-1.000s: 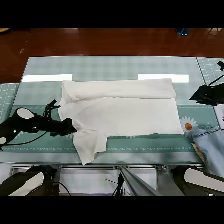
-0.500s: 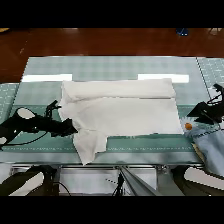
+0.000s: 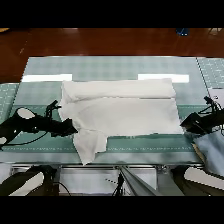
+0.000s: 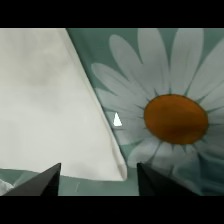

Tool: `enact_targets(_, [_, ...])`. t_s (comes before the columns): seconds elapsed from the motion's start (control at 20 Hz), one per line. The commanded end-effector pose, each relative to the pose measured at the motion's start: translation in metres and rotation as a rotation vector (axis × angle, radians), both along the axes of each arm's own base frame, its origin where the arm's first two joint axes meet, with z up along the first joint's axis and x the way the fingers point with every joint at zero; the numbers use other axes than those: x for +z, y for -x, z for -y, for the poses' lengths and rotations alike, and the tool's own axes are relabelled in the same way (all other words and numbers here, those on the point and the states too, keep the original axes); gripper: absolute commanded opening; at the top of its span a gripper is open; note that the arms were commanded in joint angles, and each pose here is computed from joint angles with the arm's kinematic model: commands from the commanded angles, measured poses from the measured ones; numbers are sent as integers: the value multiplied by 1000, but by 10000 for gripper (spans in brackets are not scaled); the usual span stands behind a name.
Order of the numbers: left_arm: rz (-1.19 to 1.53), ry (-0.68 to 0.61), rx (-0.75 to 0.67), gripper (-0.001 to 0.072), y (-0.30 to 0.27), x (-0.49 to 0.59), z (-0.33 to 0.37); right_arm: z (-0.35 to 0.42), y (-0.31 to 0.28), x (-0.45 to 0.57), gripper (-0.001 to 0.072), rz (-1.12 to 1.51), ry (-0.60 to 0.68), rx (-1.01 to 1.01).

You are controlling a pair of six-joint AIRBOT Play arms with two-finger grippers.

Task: Fold the shirts.

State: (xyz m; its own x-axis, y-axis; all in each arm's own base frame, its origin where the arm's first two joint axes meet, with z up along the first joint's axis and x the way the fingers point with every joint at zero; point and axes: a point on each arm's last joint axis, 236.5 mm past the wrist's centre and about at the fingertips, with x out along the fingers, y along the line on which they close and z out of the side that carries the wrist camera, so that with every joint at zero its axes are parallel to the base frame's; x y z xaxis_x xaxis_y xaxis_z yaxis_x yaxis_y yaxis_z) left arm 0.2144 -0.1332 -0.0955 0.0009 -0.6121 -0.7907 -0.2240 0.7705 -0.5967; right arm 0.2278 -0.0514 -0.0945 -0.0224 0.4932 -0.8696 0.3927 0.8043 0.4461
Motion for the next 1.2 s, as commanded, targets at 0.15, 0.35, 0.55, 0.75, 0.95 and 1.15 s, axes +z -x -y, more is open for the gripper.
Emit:
enact_targets(0.15, [7, -2, 2, 28, -2, 1, 0, -18, -7, -18, 277, 40, -46, -93])
enact_targets(0.35, [73, -2, -19, 28, -19, 13, -3, -35, -34, 15, 36, 184, -167, -26])
enact_targets(0.55, [256, 6, -11, 28, -81, 76, -12, -33, -116, 89, 36, 471, -243, -134])
enact_targets(0.75, [509, -14, 96, 28, -159, 145, -28, -33, -180, 113, 36, 633, -73, -128])
enact_targets(0.95, [491, 23, 155, 28, -198, 142, -37, 0, -240, 137, 35, 815, 121, -297])
enact_targets(1.15, [419, 109, 217, 28, -236, 121, -40, -4, -265, 127, 35, 832, 148, -295])
